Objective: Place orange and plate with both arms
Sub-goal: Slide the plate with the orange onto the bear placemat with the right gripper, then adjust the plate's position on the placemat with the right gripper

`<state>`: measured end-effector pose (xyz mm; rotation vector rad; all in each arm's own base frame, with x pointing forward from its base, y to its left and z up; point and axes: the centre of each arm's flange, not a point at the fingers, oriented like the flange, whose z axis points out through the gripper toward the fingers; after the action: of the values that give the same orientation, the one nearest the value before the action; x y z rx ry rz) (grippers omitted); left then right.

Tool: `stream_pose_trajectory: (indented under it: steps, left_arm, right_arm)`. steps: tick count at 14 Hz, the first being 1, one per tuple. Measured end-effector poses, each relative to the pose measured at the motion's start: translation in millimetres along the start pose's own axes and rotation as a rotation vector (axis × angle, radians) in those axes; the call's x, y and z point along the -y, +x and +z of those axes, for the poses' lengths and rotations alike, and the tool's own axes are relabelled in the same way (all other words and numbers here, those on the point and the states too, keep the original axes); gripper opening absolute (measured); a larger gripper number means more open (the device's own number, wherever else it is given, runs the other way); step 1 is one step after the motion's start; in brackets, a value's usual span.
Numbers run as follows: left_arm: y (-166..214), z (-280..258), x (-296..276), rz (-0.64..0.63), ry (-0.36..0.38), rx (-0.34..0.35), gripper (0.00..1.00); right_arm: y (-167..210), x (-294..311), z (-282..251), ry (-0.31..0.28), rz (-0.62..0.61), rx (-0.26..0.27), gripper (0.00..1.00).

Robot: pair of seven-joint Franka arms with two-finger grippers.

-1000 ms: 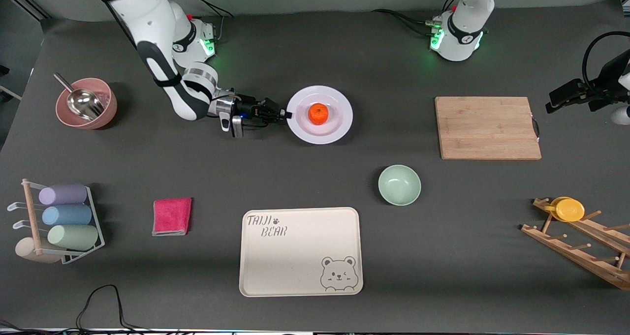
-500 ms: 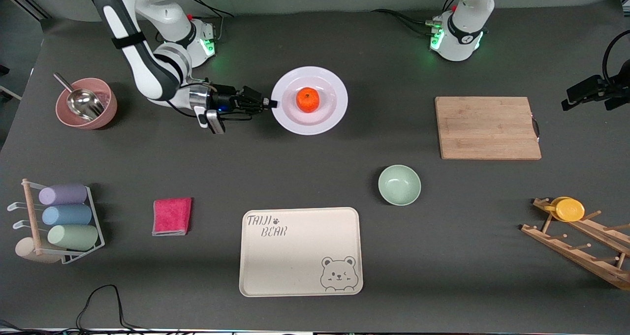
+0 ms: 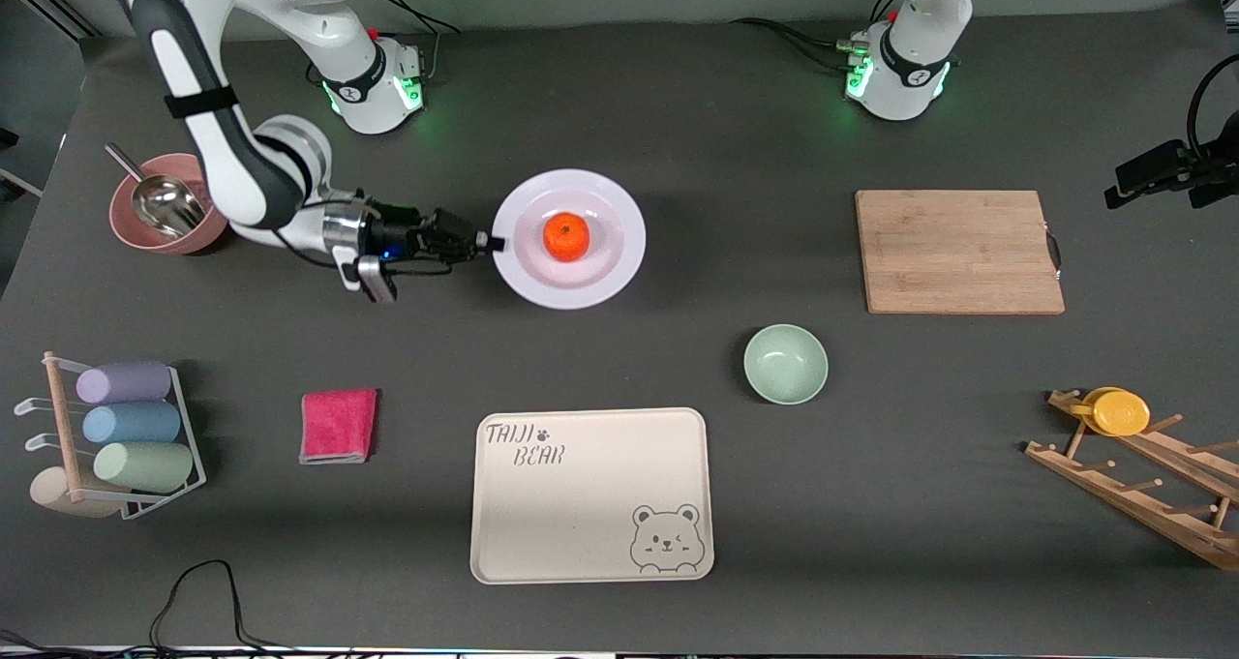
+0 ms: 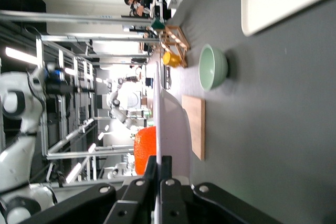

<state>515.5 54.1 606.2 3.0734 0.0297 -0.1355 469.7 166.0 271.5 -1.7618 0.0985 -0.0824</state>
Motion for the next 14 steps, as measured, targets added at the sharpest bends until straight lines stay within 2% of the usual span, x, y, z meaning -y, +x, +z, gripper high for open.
stream_pose_trajectory:
  steps: [4,7,10,14]
  left_arm:
    - [0,-4,-1,0.003,0.002,-0.009,1.00]
    - [-1,-7,-2,0.004,0.003,-0.014,1.00]
    - [0,-7,-5,0.010,0.004,-0.014,1.00]
    - [0,-7,-9,0.019,0.005,-0.012,1.00]
  right_arm:
    - [113,-1,12,0.040,0.023,-0.031,0.04]
    - [176,-18,25,0.062,0.015,-0.039,0.04]
    - [229,-24,34,0.063,0.024,-0.030,0.04]
    - [270,-36,46,0.059,0.035,-0.047,0.04]
